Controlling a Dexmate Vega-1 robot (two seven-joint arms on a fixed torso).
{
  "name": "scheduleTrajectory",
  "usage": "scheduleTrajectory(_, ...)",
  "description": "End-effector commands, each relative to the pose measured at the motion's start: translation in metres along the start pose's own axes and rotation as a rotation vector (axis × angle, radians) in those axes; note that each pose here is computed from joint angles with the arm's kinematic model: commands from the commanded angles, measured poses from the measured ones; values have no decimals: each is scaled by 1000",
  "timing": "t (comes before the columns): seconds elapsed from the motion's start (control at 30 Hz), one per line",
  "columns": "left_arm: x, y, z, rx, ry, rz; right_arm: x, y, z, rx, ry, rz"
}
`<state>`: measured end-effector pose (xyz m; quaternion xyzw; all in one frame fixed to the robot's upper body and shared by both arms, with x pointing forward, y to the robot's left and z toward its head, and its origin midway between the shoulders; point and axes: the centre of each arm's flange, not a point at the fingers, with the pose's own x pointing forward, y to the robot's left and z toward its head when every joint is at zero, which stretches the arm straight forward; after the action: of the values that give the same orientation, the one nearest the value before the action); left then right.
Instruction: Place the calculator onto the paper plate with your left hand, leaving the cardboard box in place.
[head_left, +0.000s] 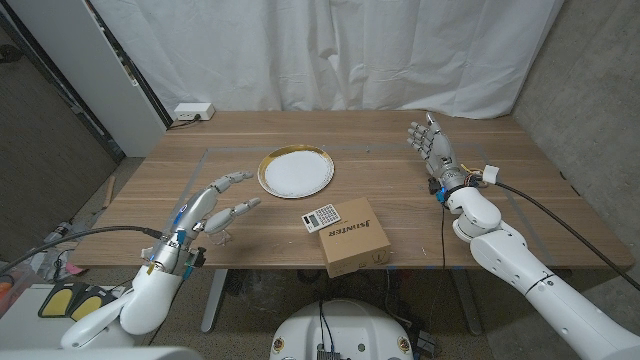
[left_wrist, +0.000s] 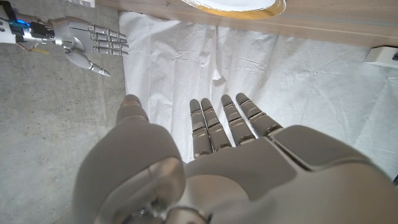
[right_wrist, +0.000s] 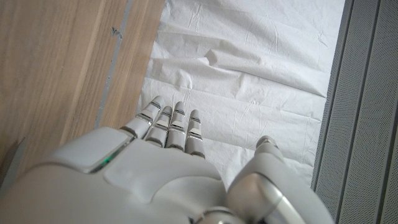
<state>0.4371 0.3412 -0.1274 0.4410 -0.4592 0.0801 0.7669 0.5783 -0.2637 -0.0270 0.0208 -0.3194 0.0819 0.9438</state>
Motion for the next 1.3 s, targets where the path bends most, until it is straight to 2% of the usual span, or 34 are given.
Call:
scheduleTrajectory(0.03, -7, -6, 8, 162, -66, 16, 1, 1, 0, 2, 3, 4)
scheduleTrajectory(0.3, -10, -7, 18, 303, -134, 18, 6, 2, 1, -4, 7, 19)
scheduleTrajectory(0.43, -12, -7, 20, 349, -151, 14, 8, 4, 0, -2, 3, 25)
scheduleTrajectory(0.73, -11, -4, 19, 359, -145, 10, 14, 8, -2, 0, 6, 35)
scheduleTrajectory(1.3, -6, -8, 29, 505, -252, -32, 17, 12, -7, 10, 13, 35)
